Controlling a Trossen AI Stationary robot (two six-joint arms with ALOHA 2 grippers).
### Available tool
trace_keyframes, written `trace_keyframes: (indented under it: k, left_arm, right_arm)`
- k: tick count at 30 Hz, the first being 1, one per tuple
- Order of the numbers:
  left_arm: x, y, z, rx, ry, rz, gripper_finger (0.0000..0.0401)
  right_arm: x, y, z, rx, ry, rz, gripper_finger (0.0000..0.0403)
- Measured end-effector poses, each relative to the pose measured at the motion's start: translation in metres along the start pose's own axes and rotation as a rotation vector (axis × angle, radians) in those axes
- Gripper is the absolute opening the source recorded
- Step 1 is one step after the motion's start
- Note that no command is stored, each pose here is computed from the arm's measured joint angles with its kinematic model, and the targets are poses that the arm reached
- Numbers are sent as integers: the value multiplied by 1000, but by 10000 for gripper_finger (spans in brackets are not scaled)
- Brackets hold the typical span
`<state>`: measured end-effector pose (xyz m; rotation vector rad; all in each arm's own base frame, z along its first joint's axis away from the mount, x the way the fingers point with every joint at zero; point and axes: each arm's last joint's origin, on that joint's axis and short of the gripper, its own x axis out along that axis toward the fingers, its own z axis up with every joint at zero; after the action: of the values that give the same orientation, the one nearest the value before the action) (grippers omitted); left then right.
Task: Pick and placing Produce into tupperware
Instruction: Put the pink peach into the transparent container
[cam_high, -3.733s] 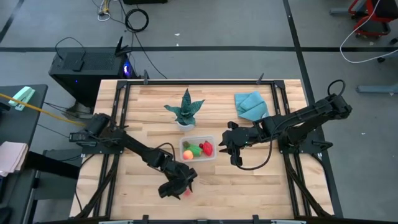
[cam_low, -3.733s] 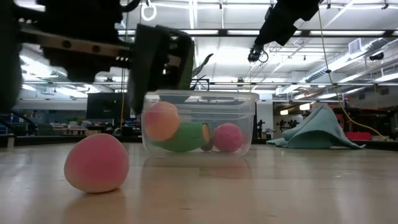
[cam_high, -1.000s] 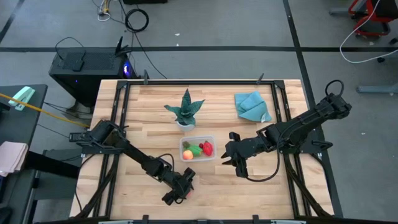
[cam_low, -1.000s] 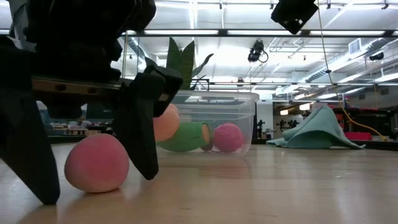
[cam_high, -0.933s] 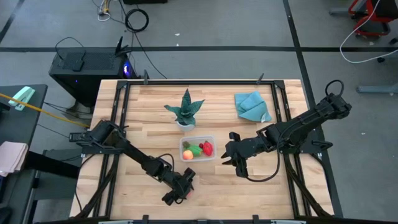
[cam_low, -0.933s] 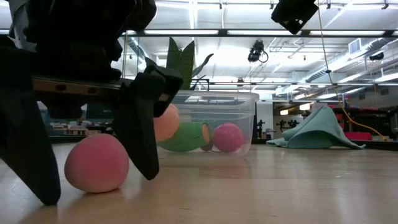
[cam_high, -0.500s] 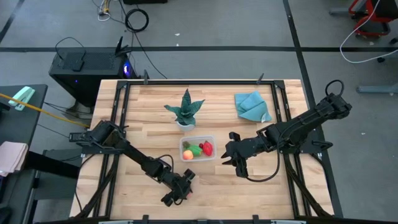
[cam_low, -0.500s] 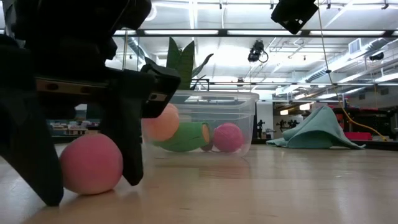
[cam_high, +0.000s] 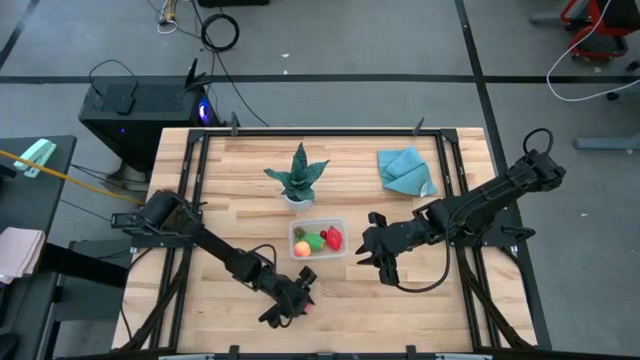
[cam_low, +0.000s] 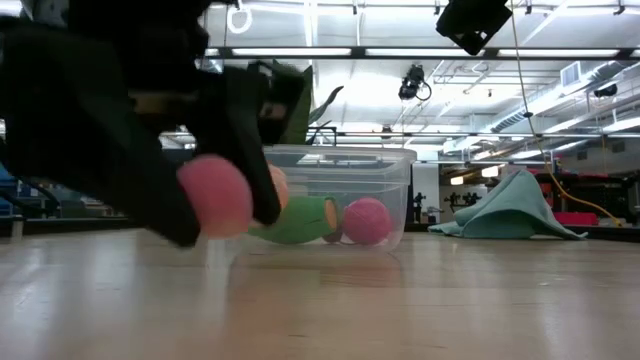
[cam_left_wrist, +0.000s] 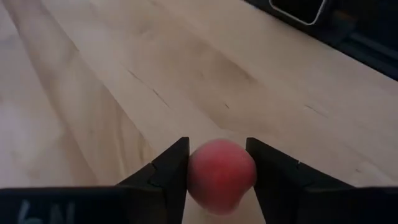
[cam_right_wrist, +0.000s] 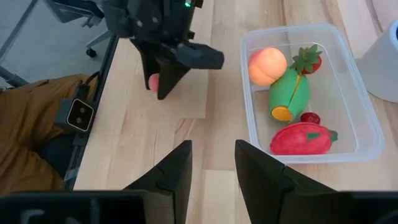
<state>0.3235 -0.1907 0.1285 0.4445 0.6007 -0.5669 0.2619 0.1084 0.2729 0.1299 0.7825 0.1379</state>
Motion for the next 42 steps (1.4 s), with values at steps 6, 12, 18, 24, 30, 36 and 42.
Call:
trace_keyframes:
  k: [6, 12, 18, 24, 30, 36, 42]
  left_arm:
    - [-18, 9, 17, 54, -49, 90, 153]
    - [-40, 24, 34, 94, -126, 175, 162]
    - [-50, 48, 34, 131, -126, 248, 164]
    - [-53, 78, 23, 88, -91, 321, 156]
    - [-57, 105, 11, 88, -52, 386, 166]
    - [-61, 123, 1, 54, -18, 439, 165]
    - [-62, 130, -5, 28, 13, 453, 158]
  right_arm:
    - [0, 0, 0, 0, 0, 0, 128]
    - [0, 0, 0, 0, 0, 0, 128]
    - [0, 0, 0, 0, -1, 0, 128]
    - [0, 4, -1, -9, 2, 10, 128]
    - [-1, 9, -3, -9, 6, 25, 128]
    - [-2, 15, -5, -19, 9, 39, 128]
    - [-2, 15, -6, -17, 10, 41, 128]
